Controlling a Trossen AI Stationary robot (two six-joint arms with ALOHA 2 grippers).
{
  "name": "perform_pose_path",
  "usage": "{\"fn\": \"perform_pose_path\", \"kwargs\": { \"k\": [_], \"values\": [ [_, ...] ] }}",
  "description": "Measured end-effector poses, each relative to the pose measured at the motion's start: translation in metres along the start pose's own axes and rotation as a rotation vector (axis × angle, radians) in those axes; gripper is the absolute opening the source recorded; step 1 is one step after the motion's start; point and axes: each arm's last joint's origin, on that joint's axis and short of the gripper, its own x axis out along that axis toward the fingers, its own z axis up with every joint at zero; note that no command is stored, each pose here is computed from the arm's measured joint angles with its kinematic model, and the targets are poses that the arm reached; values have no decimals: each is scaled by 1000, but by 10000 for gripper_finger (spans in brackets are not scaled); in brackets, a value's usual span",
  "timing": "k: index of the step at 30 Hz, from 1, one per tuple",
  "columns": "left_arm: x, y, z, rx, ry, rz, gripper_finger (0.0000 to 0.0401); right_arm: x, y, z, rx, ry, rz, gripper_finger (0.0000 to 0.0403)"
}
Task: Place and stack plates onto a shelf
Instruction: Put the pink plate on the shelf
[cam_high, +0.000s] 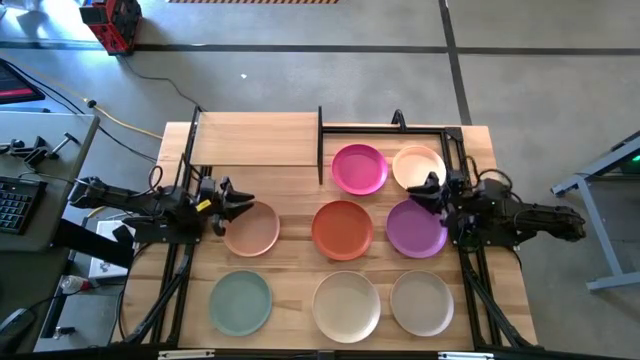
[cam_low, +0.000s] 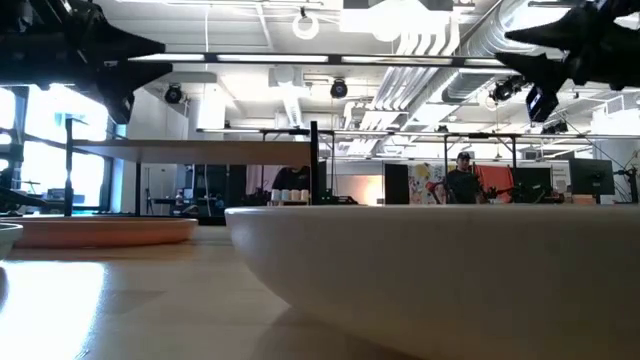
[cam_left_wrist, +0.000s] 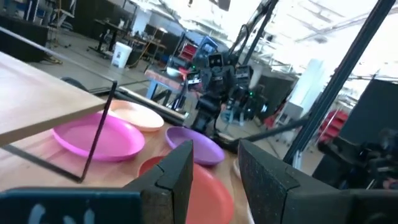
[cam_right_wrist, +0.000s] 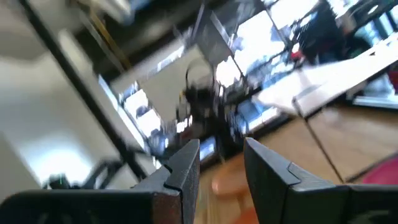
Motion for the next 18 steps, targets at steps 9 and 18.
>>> {"fn": "perform_pose_path", "kwargs": {
  "k": [9,18],
  "values": [
    [0,3,2,7,-52,108,115,-3,6,19,13,-287,-69,108],
    [-1,4,7,47,-121,198,115,-4,7,24,13,-364,-93,108]
  ]
}}
